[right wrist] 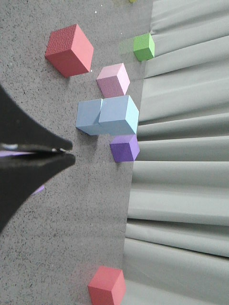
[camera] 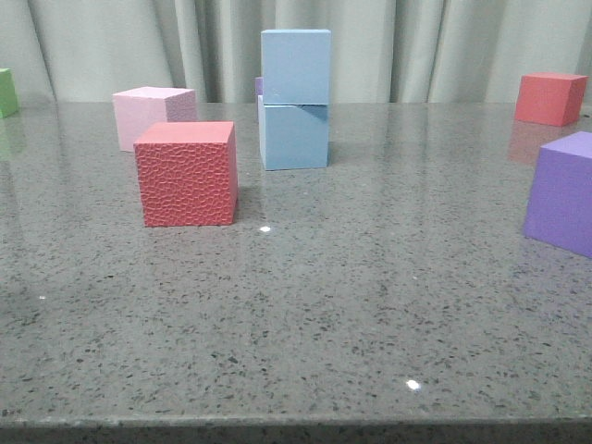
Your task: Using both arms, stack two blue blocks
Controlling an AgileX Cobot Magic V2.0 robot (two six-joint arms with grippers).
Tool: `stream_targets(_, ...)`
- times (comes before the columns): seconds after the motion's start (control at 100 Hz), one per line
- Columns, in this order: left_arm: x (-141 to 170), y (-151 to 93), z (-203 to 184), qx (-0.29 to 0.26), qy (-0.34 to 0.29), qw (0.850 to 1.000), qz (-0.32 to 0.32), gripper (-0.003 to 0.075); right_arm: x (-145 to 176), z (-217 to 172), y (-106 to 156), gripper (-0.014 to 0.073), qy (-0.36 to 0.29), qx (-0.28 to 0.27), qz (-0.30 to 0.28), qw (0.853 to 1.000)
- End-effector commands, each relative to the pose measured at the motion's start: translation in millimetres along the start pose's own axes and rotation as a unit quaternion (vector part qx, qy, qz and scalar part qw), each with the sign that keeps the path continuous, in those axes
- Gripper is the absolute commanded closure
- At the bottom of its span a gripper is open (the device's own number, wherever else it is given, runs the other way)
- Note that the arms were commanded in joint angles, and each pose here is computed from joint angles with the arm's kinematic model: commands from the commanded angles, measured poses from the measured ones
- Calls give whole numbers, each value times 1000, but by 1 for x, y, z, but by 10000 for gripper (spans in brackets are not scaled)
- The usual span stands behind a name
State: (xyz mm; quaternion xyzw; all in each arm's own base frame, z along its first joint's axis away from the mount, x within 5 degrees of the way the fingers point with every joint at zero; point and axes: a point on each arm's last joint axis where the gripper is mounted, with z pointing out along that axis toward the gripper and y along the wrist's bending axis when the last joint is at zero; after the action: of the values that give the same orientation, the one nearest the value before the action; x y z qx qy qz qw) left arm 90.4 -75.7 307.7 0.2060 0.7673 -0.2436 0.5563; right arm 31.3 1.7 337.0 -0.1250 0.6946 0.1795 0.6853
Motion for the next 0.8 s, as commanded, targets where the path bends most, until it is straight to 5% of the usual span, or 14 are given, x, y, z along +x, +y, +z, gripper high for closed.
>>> stream_targets(0.0, -15, -5, -3, 23, -50, 998, -2, 739, -13, -1, 3, 713, -46, -12, -13, 999)
stream_targets(0.79, -5, 2, -5, 4, -49, 998, -33, 739, -13, -1, 3, 713, -46, -12, -13, 999)
